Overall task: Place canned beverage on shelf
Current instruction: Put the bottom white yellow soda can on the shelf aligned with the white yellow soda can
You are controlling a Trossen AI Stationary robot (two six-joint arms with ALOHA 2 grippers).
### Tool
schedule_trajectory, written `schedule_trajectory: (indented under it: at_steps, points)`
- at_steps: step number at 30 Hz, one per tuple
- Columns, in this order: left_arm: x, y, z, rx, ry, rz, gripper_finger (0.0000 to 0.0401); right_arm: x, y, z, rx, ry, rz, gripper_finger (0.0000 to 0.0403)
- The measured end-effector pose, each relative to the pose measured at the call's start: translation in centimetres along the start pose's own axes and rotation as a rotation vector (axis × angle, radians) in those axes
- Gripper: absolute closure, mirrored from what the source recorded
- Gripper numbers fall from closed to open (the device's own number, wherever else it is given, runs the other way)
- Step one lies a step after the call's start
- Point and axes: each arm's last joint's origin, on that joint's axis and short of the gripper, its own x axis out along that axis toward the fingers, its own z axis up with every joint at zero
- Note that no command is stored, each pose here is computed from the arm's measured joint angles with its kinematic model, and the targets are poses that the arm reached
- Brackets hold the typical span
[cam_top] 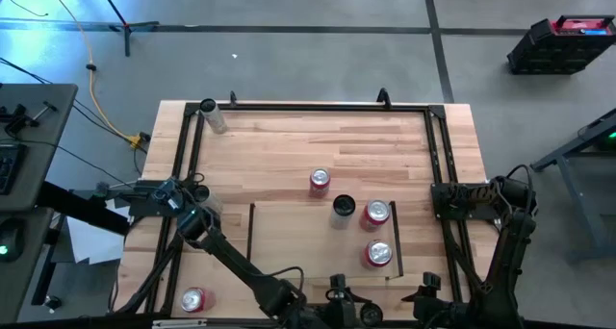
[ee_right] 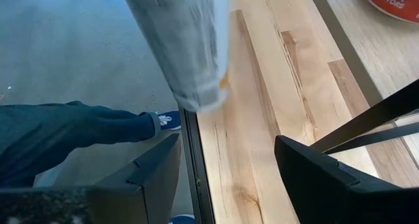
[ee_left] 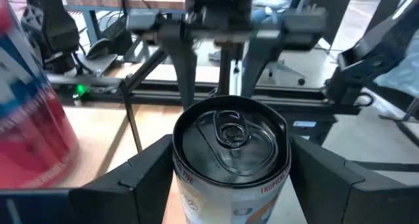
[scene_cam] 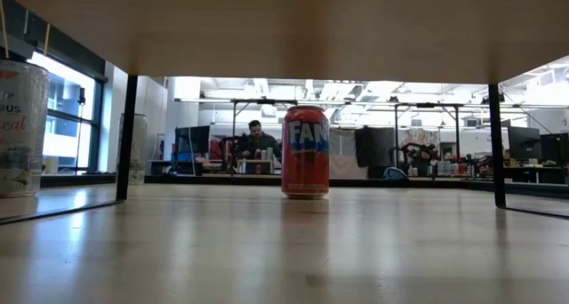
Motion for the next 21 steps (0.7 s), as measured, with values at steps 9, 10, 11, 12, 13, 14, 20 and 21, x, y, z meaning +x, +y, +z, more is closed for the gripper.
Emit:
schedule_trajectory:
  at_steps: [9,10,11,12,13,14,20,21]
  points:
    - [-4.0,-0.3,4.2,0.006,-0.003,-0.034,0.0157,0.0,0.0,0.0,0.000,0.000,0.000,0.0171]
    - [-4.5,-0.3,4.7,0.005,-0.006,-0.039,0.0157,0.0,0.0,0.0,0.000,0.000,0.000,0.0171]
    - [-5.0,-0.3,5.2,0.006,-0.004,-0.042,0.0157,0.0,0.0,0.0,0.000,0.000,0.000,0.0171]
    - [-5.6,-0.2,5.8,0.008,-0.003,-0.044,0.0157,0.0,0.0,0.0,-0.005,0.000,0.000,0.0171]
    - [-6.1,-0.1,6.2,0.010,-0.003,-0.043,0.0157,0.0,0.0,0.0,-0.007,0.000,0.000,0.0171]
    - [-6.6,0.0,6.8,0.009,-0.007,-0.036,0.0157,0.0,0.0,0.0,-0.007,0.000,0.000,0.0171]
    - [-10.2,1.4,9.9,0.007,-0.014,0.079,0.0157,0.0,0.0,0.0,-0.007,0.000,0.000,0.0171]
    - [-10.7,1.7,10.2,0.004,-0.008,0.105,0.0157,0.0,0.0,0.0,-0.007,0.000,0.001,0.0171]
